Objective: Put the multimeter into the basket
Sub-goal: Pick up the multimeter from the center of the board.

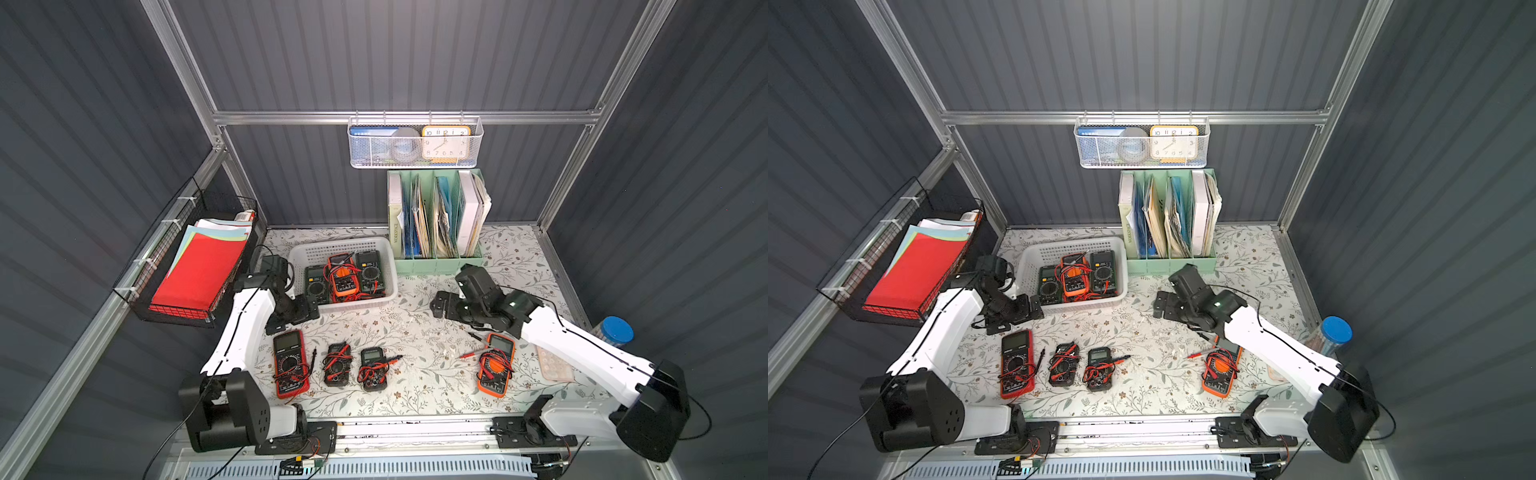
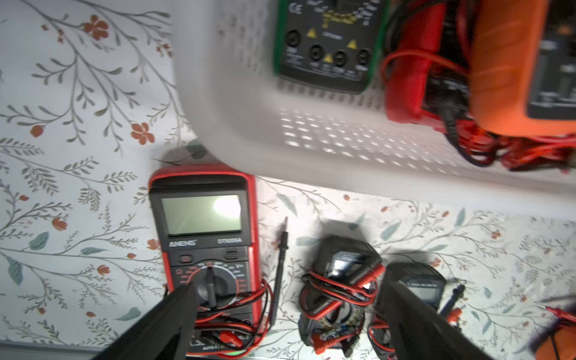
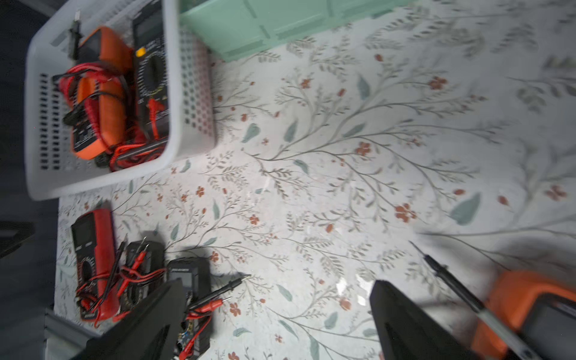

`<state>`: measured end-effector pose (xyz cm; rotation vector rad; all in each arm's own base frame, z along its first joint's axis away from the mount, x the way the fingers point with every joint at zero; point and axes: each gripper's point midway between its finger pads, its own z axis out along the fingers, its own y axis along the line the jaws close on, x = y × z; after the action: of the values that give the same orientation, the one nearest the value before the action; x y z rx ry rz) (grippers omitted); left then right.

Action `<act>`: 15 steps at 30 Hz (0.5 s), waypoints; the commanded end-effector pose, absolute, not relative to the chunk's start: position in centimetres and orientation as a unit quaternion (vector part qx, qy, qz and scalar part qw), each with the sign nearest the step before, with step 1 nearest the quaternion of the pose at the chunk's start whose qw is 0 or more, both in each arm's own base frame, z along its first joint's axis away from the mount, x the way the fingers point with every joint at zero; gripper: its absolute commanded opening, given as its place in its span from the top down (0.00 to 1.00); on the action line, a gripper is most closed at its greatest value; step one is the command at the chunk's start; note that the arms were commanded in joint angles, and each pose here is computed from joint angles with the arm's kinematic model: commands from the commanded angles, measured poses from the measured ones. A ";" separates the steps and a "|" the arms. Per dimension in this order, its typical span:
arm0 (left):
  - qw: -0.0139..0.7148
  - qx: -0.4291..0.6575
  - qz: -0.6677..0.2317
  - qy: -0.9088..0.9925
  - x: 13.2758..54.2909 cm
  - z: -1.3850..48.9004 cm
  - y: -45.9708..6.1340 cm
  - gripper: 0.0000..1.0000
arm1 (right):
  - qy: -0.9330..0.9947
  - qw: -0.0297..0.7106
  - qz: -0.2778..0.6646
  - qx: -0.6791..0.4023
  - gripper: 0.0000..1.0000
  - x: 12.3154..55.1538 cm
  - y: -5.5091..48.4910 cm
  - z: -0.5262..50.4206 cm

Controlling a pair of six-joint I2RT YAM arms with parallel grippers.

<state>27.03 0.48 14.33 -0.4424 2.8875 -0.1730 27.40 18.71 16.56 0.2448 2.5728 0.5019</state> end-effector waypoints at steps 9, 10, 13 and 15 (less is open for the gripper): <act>0.163 -0.164 -0.133 0.964 26.7 17.0 -5.2 0.01 | 0.951 0.160 0.038 0.263 0.01 20.8 8.1 10.3; 0.166 -0.162 -0.134 0.964 26.8 17.2 -5.4 0.01 | 0.951 0.151 0.034 0.267 0.01 20.3 7.9 9.8; 0.171 -0.146 -0.138 0.965 27.0 17.4 -6.3 0.01 | 0.951 0.122 0.022 0.282 0.01 18.7 7.4 8.5; 0.170 -0.135 -0.142 0.966 27.2 17.5 -7.1 0.01 | 0.950 0.108 0.014 0.292 0.01 17.7 7.0 7.9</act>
<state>26.90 -6.08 17.36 -0.3798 2.7520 -0.3656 19.62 8.26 8.55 0.7576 2.7701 0.1122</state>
